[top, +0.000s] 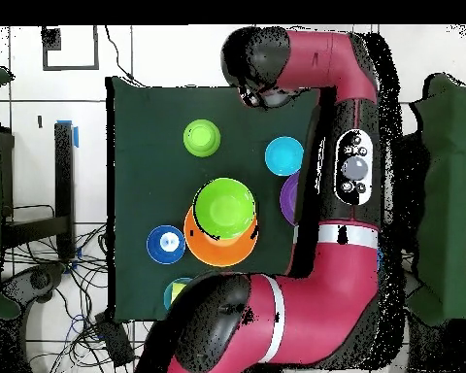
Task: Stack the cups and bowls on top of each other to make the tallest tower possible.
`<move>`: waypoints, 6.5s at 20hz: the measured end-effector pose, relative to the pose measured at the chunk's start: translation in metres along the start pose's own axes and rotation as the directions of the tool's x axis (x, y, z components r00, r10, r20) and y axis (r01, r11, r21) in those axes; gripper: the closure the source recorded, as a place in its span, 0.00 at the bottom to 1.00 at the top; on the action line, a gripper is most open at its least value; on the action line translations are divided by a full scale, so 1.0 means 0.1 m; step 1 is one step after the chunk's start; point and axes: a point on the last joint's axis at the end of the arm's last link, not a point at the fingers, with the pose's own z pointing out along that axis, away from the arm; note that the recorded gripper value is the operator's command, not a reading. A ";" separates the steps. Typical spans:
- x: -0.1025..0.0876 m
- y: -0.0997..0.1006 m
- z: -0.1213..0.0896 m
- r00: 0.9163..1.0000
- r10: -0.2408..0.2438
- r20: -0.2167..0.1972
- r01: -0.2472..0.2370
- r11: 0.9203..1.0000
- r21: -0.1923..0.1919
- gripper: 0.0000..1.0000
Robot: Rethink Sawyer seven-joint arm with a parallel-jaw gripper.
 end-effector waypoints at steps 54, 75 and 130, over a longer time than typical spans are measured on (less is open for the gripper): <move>0.47 -0.26 0.27 0.953 0.055 -0.299 -0.009 0.988 0.154 0.00; 0.51 -0.23 0.45 0.946 0.052 -0.319 -0.006 0.990 0.143 0.00; 0.31 0.28 -0.63 0.986 0.166 -0.012 -0.161 0.931 -0.327 0.00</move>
